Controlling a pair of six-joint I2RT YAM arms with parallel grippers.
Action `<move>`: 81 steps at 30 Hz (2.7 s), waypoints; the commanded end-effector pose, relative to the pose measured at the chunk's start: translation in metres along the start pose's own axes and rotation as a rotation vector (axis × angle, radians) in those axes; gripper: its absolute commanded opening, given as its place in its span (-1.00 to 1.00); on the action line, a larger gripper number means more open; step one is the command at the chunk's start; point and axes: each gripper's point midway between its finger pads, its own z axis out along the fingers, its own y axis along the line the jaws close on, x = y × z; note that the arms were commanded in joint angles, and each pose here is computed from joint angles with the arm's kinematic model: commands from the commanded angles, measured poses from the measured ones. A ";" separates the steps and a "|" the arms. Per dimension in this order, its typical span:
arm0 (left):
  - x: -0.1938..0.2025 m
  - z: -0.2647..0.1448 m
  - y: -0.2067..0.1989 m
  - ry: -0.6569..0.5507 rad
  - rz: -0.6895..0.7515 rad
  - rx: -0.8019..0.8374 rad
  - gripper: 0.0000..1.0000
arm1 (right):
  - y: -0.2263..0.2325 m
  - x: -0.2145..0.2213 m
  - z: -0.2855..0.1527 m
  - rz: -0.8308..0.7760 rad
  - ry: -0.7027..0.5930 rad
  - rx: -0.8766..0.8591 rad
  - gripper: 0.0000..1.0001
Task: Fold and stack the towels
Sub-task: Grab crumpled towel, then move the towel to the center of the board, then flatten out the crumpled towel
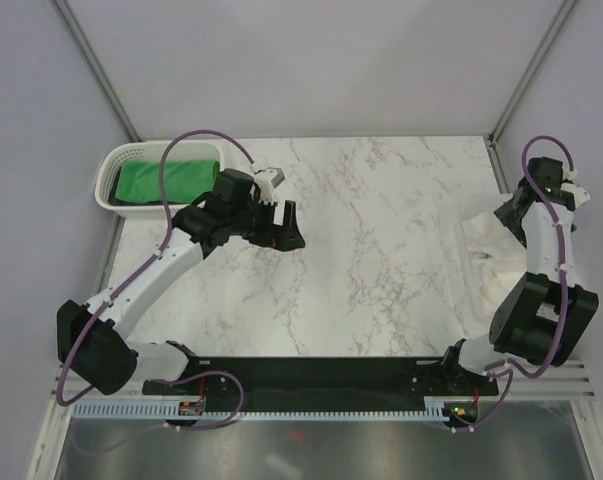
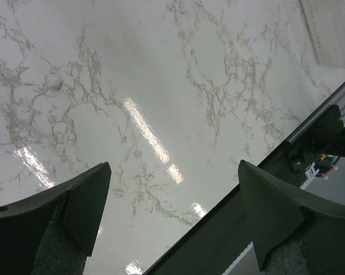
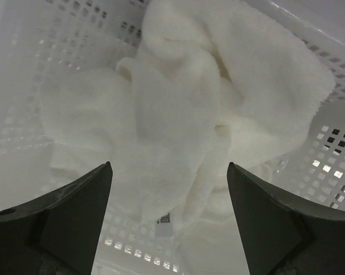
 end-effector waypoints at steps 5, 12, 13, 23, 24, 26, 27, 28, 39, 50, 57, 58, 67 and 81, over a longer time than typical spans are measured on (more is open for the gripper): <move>-0.017 -0.018 -0.007 -0.123 0.007 0.007 0.97 | -0.012 0.033 0.071 0.096 0.064 0.087 0.67; -0.038 -0.033 -0.014 -0.188 0.016 -0.002 0.93 | 0.020 -0.061 0.008 0.032 -0.124 -0.088 -1.00; -0.041 -0.034 -0.017 -0.193 0.016 0.008 0.93 | 0.016 -0.068 -0.009 0.017 -0.132 -0.093 -1.00; -0.119 -0.079 -0.001 -0.379 -0.099 -0.079 0.99 | 0.152 -0.121 -0.337 -0.088 -0.285 -1.289 -1.00; -0.124 -0.086 0.005 -0.397 -0.116 -0.087 0.99 | 0.154 -0.122 -0.386 -0.125 -0.342 -1.394 -1.00; -0.128 -0.100 0.004 -0.433 -0.116 -0.090 0.99 | 0.164 -0.102 -0.448 -0.204 -0.346 -1.548 -1.00; -0.129 -0.105 0.004 -0.445 -0.115 -0.091 0.99 | 0.166 -0.100 -0.462 -0.180 -0.322 -1.597 -1.00; -0.128 -0.108 0.003 -0.451 -0.105 -0.089 0.99 | 0.164 -0.099 -0.474 -0.157 -0.305 -1.641 -1.00; -0.062 -0.116 -0.011 -0.393 -0.115 0.013 0.89 | 0.234 0.095 -0.387 -0.330 0.209 -1.651 -1.00; 0.010 -0.053 0.036 -0.209 -0.179 -0.069 0.82 | 0.233 0.262 -0.203 -0.713 0.284 -1.064 0.24; -0.014 -0.015 0.037 -0.195 -0.220 -0.015 0.83 | 0.223 0.211 -0.200 -0.756 0.086 -0.913 0.34; -0.024 -0.011 0.028 -0.201 -0.242 0.034 0.83 | 0.213 0.212 -0.191 -0.769 0.075 -0.882 0.36; -0.055 0.054 -0.002 -0.102 -0.216 0.189 0.66 | 0.160 0.234 -0.198 -0.705 0.132 -1.020 0.26; -0.008 0.031 0.013 -0.098 -0.211 0.077 0.74 | 0.118 0.329 -0.150 -0.838 0.125 -1.050 0.46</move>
